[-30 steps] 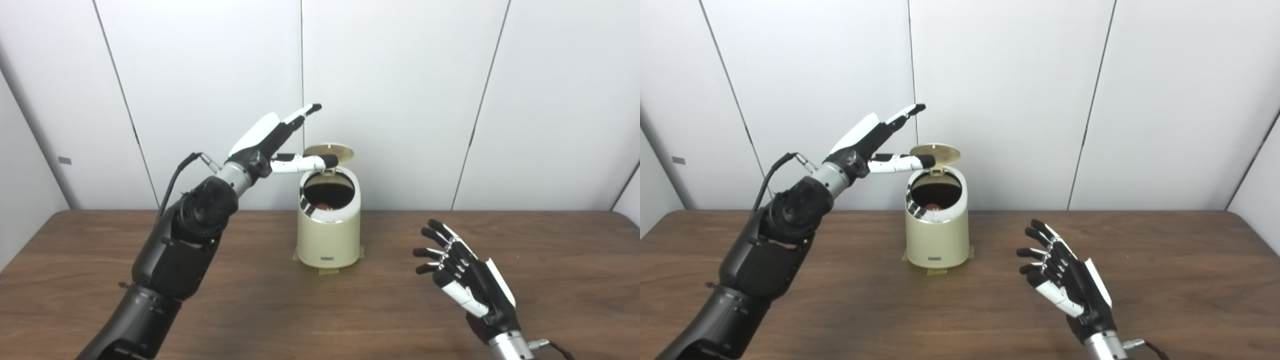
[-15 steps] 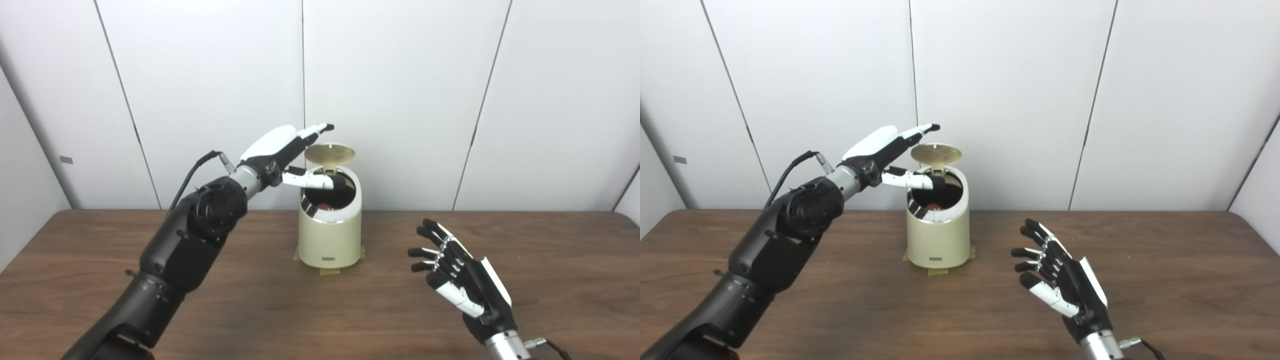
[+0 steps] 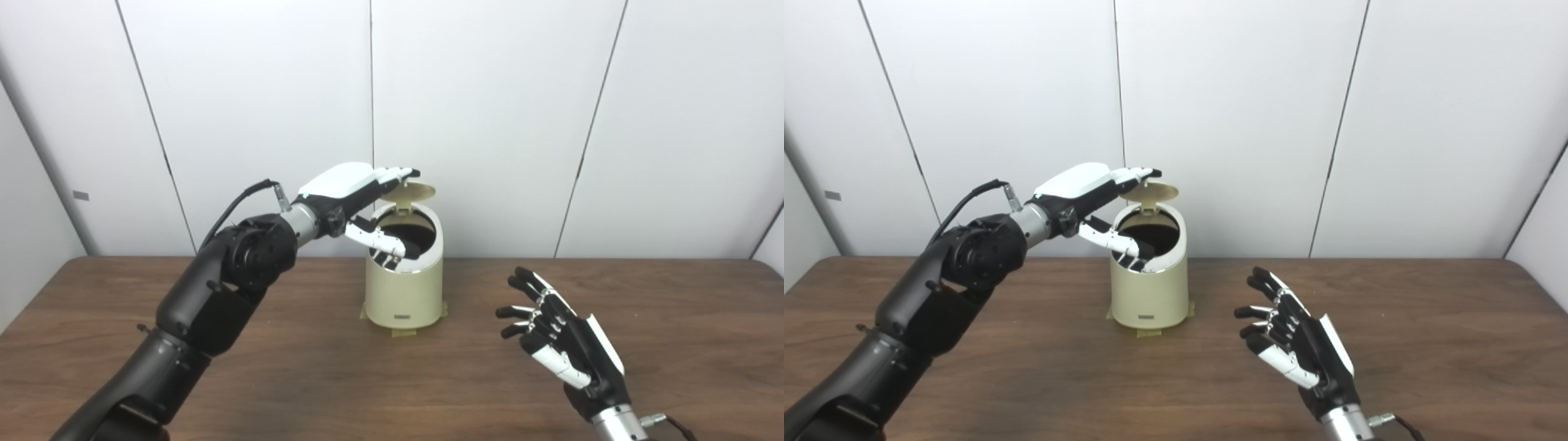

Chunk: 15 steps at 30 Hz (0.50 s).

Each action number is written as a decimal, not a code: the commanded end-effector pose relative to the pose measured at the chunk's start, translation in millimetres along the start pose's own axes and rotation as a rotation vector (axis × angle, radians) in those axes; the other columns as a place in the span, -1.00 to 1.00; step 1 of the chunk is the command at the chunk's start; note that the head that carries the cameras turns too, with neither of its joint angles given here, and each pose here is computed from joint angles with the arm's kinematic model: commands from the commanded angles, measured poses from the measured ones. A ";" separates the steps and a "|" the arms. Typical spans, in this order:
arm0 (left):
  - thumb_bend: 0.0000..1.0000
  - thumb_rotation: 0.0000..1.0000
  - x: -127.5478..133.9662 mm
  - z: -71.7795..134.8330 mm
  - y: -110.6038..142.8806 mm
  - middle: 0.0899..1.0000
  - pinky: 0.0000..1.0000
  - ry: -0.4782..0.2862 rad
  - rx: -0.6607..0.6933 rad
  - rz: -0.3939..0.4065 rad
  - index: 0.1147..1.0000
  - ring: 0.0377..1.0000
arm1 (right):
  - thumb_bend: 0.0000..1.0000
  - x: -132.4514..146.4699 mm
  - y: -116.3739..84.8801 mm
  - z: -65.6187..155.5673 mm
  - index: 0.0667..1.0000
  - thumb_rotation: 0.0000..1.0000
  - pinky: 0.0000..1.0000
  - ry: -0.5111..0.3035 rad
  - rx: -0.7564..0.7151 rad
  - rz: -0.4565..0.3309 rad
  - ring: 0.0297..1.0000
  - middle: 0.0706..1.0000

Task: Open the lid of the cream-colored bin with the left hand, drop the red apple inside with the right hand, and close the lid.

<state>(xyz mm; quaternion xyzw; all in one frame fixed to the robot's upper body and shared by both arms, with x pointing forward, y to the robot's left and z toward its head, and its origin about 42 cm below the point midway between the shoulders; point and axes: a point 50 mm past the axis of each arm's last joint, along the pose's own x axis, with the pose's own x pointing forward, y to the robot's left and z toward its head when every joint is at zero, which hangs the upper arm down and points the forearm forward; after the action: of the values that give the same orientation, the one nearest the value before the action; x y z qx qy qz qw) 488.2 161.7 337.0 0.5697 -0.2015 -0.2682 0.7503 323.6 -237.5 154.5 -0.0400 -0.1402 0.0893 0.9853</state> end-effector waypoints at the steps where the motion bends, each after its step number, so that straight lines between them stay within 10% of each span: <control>1: 1.00 0.43 -2.0 10.4 36.9 1.00 0.96 -0.042 0.059 0.068 1.00 1.00 | 0.76 13.9 1.0 16.2 0.79 0.22 0.10 -0.078 0.000 0.008 0.36 0.77; 15: 1.00 0.42 -11.6 19.4 40.1 0.99 0.86 -0.086 0.131 -0.018 0.99 0.95 | 0.78 16.1 4.7 18.7 0.80 0.22 0.11 -0.069 0.002 0.014 0.36 0.77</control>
<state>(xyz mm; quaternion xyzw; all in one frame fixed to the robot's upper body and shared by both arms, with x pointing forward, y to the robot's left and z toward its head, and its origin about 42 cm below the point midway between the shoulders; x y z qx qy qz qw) 474.5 167.4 351.7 0.5981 -0.2073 -0.3005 0.7135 324.2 -233.1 153.2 -0.0377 -0.1320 0.0913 0.9863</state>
